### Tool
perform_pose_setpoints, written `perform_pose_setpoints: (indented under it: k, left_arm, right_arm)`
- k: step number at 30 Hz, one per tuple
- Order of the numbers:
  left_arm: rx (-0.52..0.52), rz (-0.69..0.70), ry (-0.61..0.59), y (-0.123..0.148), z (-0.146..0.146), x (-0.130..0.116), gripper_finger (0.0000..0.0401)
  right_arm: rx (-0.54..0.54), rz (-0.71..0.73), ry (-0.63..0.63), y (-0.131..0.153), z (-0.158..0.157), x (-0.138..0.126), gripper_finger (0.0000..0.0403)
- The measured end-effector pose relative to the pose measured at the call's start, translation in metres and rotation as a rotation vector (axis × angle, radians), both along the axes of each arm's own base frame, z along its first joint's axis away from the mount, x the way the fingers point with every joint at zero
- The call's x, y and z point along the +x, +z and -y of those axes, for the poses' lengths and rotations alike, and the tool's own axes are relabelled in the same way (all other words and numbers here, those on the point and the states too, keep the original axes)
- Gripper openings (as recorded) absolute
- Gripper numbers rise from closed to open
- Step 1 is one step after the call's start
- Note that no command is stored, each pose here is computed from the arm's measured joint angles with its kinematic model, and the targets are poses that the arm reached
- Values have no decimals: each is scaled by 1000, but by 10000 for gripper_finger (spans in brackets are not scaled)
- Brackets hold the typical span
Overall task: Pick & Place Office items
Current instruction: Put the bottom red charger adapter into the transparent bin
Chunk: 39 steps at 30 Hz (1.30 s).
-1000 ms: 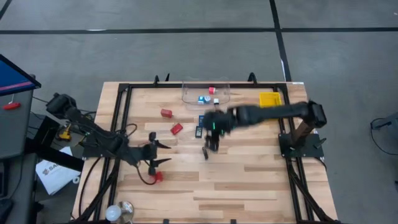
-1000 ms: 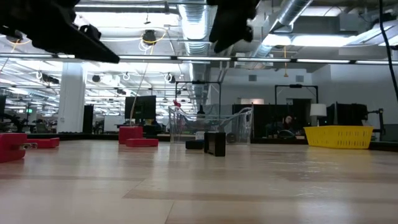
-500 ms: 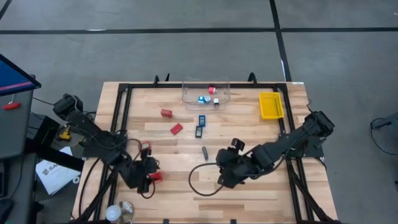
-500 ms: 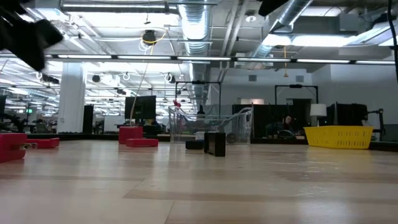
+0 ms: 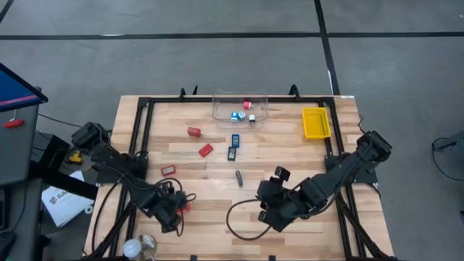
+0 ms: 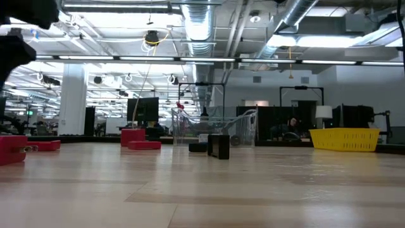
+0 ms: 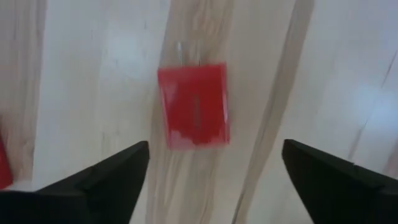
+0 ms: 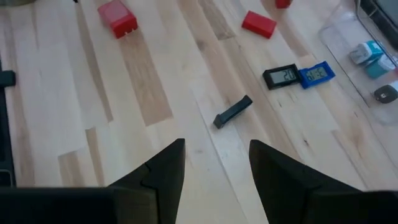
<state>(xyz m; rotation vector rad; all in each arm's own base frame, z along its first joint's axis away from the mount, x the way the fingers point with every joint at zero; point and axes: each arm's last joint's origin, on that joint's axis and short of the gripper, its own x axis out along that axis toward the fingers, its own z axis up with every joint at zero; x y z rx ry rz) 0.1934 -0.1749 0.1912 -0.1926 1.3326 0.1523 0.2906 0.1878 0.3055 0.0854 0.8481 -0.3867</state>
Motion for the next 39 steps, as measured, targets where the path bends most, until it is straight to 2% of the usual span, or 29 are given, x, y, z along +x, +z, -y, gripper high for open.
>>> perform_pose_setpoints:
  k: [2, 5, 14, 21, 31, 36, 39]
  left_arm:
    - [19, 37, 14, 1, -2, 3, 388]
    - [23, 53, 35, -1, -5, 7, 397]
    - [-29, 45, 52, -30, -15, 2, 367]
    - [-56, 58, 55, -41, -17, -1, 349]
    - [-51, 61, 70, -57, -26, -7, 299]
    - [-38, 71, 47, -57, -29, -5, 240]
    - [-69, 137, 14, -54, -27, 1, 206]
  right_arm:
    - [-4, 0, 5, 0, -2, -1, 172]
    - [-13, 1, 12, 0, -4, -3, 172]
    - [-60, 24, 18, 0, -14, -14, 172]
    - [-73, 33, 17, 1, -16, -15, 172]
    - [-76, 40, 12, 1, -16, -15, 172]
    - [-79, 36, 13, 1, -16, -15, 172]
    - [-86, 32, 14, 0, -15, -16, 172]
